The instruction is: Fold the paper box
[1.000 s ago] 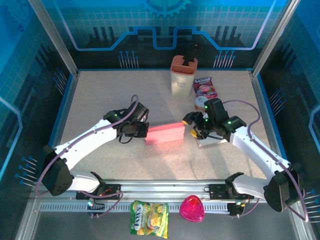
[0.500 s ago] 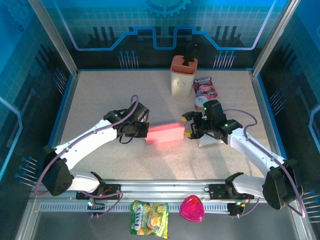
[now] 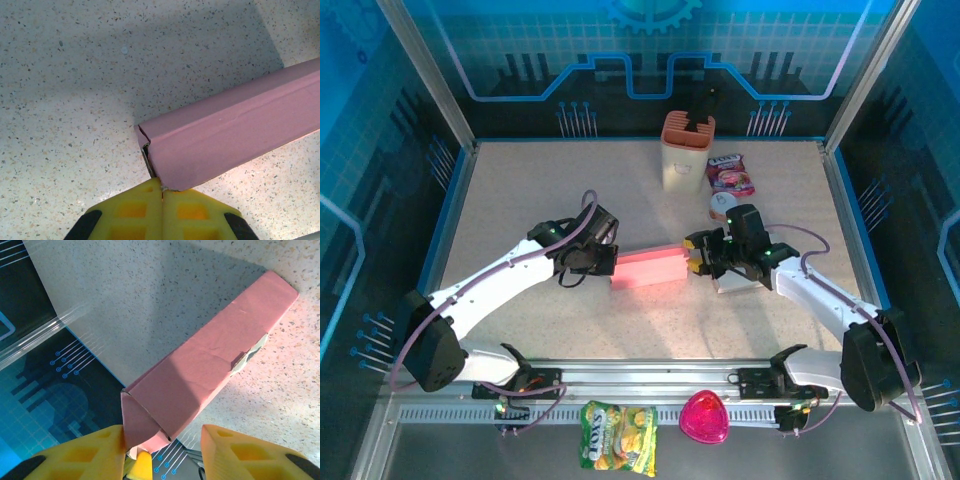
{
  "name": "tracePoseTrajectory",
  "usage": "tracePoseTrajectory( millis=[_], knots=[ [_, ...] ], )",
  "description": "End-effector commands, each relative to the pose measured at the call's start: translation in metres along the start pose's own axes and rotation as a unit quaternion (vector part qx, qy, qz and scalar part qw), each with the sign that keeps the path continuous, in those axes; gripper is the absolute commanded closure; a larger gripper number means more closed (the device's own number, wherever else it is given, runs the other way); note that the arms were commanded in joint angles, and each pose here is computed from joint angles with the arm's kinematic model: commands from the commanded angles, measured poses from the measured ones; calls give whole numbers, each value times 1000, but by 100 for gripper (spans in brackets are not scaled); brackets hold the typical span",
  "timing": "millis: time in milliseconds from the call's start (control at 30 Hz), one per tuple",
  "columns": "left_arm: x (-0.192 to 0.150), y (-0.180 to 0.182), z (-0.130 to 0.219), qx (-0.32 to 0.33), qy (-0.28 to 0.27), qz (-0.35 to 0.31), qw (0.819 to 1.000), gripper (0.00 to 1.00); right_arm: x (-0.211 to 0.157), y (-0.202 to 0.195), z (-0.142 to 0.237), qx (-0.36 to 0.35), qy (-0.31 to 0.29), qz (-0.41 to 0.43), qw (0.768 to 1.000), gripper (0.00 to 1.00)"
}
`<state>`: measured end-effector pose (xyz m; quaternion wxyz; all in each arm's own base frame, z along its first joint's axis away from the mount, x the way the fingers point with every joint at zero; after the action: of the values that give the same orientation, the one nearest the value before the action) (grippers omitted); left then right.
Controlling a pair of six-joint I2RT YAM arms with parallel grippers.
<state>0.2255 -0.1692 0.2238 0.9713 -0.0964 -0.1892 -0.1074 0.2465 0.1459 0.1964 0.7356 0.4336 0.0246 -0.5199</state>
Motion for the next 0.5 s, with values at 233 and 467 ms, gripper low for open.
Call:
tracePoseTrajectory(
  millis=[233, 467],
  knots=[
    [-7, 0, 29, -19, -1, 45, 999, 71, 15, -26, -5, -33, -12, -12, 999, 63],
    [11, 8, 35, -91, -21, 145, 985, 57, 17, -32, -5, -46, -15, -5, 999, 65]
  ],
)
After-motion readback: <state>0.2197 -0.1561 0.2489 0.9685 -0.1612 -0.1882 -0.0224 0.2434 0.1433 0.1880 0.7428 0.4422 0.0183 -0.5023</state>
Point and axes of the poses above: each hand's point on the last joint's axis, 136 mm out from that joint toward the fingers, its own z axis back along the fingers, its own y axis along the line the jaws close on, x = y × z, the point moved 9 cm from there along z, back along the fingers, and after that the axes turned 9 degrees about -z, right-handed, at the moved point
